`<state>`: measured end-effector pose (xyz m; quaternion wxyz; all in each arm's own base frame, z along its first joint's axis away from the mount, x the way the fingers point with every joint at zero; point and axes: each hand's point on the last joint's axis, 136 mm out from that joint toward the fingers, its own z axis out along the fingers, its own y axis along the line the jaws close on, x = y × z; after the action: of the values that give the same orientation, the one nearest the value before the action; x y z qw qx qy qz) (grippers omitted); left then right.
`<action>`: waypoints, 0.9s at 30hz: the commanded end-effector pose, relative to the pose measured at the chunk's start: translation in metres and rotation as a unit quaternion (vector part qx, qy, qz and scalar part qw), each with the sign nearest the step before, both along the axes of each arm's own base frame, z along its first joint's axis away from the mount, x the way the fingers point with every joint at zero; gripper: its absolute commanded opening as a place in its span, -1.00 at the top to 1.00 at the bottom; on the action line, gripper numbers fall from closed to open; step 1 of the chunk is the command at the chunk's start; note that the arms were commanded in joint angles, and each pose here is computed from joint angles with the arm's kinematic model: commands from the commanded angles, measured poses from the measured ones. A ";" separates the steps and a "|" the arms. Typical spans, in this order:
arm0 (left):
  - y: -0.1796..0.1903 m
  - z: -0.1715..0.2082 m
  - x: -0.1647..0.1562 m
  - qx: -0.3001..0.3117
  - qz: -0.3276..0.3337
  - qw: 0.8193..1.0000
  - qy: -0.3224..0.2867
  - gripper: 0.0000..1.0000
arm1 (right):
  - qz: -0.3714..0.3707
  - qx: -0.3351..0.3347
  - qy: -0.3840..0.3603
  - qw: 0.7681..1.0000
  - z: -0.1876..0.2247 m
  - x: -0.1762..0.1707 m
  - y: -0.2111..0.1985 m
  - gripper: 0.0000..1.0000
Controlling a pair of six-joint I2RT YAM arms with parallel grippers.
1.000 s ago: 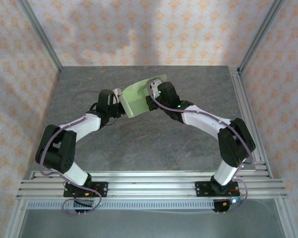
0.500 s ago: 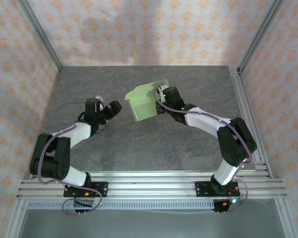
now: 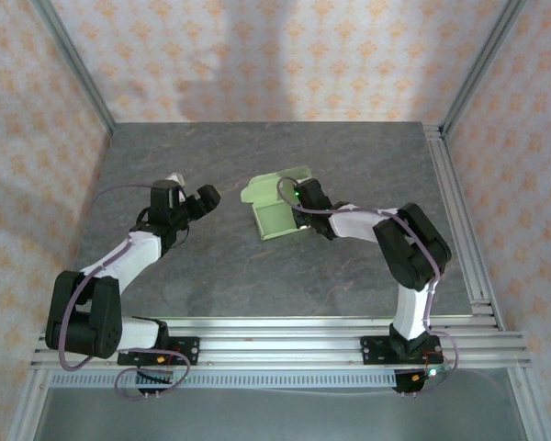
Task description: Fold the paper box
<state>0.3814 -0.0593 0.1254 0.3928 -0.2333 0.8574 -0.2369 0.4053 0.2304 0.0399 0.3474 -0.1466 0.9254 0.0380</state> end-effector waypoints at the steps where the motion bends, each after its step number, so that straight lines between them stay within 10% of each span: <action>1: 0.008 0.009 -0.002 0.020 0.007 1.000 -0.010 -0.93 | -0.029 -0.048 0.018 0.998 -0.024 -0.005 -0.016 0.84; 27: 0.010 0.001 -0.005 0.037 0.001 0.999 0.009 -0.96 | -0.040 -0.071 -0.003 0.997 0.019 0.004 -0.013 0.31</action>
<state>0.3728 -0.0569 0.1184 0.3788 -0.2252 0.8704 -0.2197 0.4120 0.2184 0.0371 0.3274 -0.1413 0.9330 -0.0474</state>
